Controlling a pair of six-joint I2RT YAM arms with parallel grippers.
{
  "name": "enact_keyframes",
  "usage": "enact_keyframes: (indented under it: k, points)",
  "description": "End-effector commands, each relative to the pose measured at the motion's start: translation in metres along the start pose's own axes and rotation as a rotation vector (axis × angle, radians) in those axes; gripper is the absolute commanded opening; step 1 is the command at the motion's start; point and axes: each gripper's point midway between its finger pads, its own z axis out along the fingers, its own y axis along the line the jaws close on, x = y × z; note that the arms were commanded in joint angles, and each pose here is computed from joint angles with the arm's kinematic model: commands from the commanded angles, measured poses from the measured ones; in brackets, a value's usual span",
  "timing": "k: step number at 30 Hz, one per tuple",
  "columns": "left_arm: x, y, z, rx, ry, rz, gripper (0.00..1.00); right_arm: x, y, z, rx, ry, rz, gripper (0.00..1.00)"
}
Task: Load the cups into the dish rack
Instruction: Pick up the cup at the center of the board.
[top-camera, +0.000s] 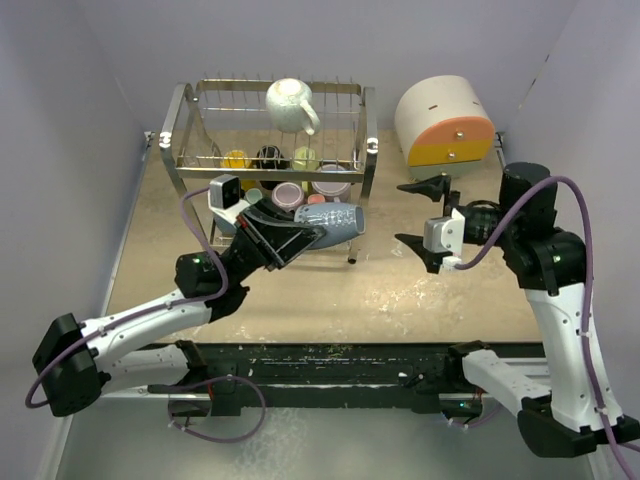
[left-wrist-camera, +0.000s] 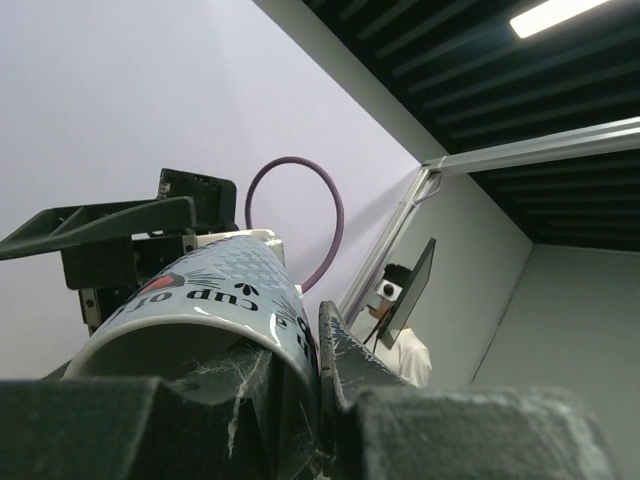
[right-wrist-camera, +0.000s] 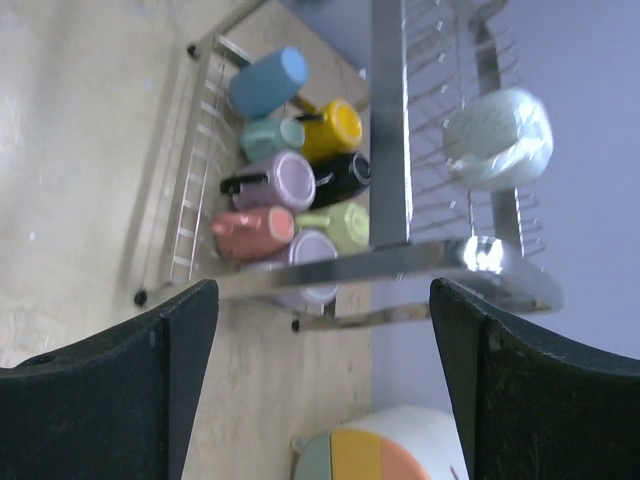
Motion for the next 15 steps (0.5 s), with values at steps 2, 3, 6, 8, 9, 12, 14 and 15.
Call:
enact_keyframes:
  k: [2,3,6,8,9,12,14,15]
  points:
    - [-0.026,-0.053,0.028,0.227,-0.139,0.048,0.00,-0.059,-0.032,0.013,0.089,-0.203,0.116,0.87]
    - [-0.027,-0.055,0.030,0.234,-0.148,0.050,0.00,-0.065,-0.037,0.014,0.097,-0.228,0.123,0.85]
    - [-0.030,-0.056,0.038,0.242,-0.157,0.050,0.00,-0.080,-0.049,0.018,0.097,-0.302,0.227,0.80]
    - [-0.031,-0.058,0.041,0.249,-0.159,0.051,0.00,-0.090,-0.050,0.020,0.074,-0.349,0.264,0.75]
    - [-0.031,-0.058,0.043,0.253,-0.159,0.051,0.00,-0.093,-0.048,0.021,0.061,-0.364,0.273,0.73]
    - [-0.030,-0.058,0.046,0.255,-0.159,0.047,0.00,-0.098,-0.042,0.027,0.039,-0.379,0.279,0.69]
    - [-0.029,-0.057,0.047,0.257,-0.159,0.040,0.00,-0.100,-0.040,0.031,0.032,-0.389,0.284,0.68]
    - [-0.028,-0.055,0.048,0.257,-0.157,0.037,0.00,-0.102,-0.040,0.033,0.029,-0.393,0.295,0.67]
